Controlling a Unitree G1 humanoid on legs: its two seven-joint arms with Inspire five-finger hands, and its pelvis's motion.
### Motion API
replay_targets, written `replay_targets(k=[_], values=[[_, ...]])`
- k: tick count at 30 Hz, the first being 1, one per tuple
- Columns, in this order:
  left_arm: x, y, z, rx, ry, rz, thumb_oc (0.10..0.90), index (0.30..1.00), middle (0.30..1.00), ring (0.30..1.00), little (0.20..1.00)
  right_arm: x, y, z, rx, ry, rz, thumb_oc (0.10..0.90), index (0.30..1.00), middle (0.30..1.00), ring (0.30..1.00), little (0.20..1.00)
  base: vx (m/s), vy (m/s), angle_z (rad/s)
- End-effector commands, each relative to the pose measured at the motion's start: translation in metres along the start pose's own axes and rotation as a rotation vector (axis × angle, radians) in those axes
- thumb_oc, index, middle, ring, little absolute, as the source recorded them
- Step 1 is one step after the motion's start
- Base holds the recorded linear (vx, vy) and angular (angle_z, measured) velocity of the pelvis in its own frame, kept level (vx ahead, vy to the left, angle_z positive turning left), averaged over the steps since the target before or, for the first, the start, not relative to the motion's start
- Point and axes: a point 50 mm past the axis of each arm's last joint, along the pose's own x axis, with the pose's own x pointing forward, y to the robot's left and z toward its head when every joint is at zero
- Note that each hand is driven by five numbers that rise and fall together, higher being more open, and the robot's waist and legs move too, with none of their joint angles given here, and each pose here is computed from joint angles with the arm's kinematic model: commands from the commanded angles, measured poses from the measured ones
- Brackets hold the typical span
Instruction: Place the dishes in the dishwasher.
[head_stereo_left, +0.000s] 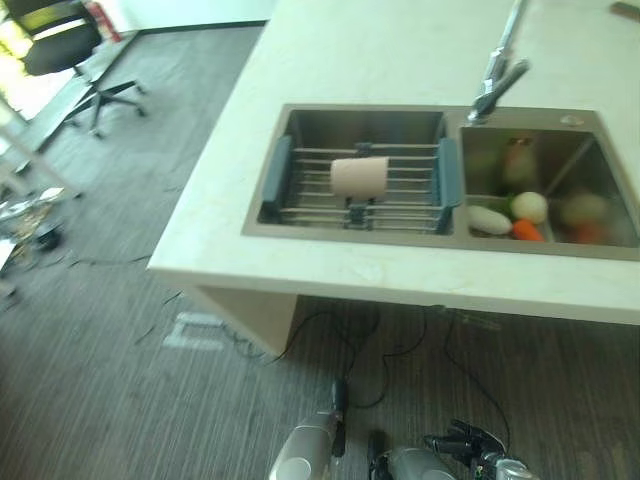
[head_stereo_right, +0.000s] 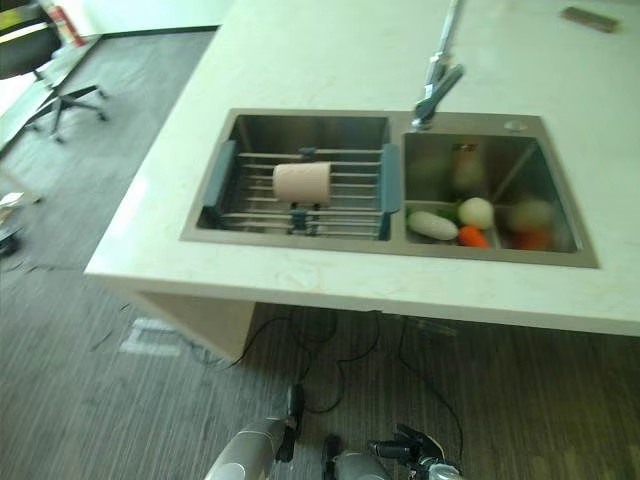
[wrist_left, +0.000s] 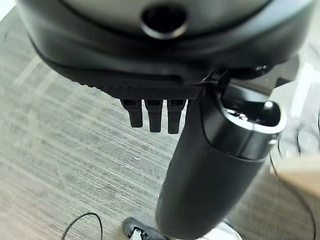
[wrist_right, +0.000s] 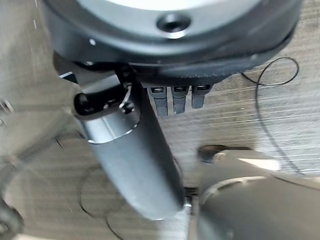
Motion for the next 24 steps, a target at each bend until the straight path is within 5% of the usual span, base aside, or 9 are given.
replay_targets(k=[1, 18, 24], values=[[0.0, 0.017, 0.007, 0.017, -0.026, 0.058, 0.8, 0.9, 0.9, 0.9, 0.9, -0.002, -0.006, -0.002, 0.035, -0.02, 0.016, 0.8, 0.9, 0.9, 0.9, 0.9, 0.04, 0.054, -0.09], [0.0, 0.009, 0.006, -0.017, -0.027, 0.058, 0.8, 0.9, 0.9, 0.9, 0.9, -0.003, -0.006, -0.005, 0.085, -0.03, 0.003, 0.8, 0.9, 0.9, 0.9, 0.9, 0.04, -0.11, -0.12], [-0.001, 0.021, -0.002, -0.391, -0.051, 0.113, 0.8, 0.9, 0.9, 0.9, 0.9, -0.006, -0.01, -0.015, 0.096, -0.02, -0.01, 0.8, 0.9, 0.9, 0.9, 0.9, 0.05, -0.022, 0.08]])
